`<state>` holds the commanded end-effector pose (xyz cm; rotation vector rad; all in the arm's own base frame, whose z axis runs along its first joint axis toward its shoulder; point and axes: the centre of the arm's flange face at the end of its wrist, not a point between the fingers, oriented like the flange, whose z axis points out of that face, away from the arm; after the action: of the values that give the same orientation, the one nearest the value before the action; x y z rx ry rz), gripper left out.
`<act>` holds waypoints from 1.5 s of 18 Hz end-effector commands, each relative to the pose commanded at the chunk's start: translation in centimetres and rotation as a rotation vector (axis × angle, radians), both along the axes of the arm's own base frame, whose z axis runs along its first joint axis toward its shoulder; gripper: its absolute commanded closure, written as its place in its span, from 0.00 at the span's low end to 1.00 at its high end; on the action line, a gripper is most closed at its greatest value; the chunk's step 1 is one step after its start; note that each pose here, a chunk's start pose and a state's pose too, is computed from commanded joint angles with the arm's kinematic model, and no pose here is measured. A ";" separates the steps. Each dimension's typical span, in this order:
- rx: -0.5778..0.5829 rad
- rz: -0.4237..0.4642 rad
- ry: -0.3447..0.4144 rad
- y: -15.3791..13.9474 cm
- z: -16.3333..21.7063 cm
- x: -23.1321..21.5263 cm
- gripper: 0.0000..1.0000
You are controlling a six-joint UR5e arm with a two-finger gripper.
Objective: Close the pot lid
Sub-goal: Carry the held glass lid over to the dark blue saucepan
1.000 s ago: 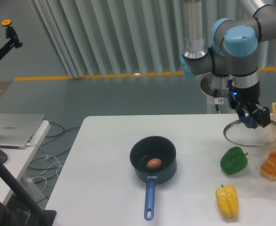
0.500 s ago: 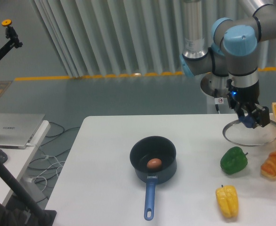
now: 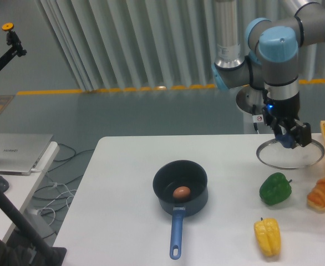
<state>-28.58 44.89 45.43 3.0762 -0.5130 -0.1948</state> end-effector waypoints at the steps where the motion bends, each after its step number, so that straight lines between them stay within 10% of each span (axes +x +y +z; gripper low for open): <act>1: 0.003 0.001 0.002 0.1 0.2 0.4 0.62; 27: 0.052 0.129 0.002 10.2 -0.1 13.8 0.62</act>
<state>-14.79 55.12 45.34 3.1446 -0.3120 -0.2123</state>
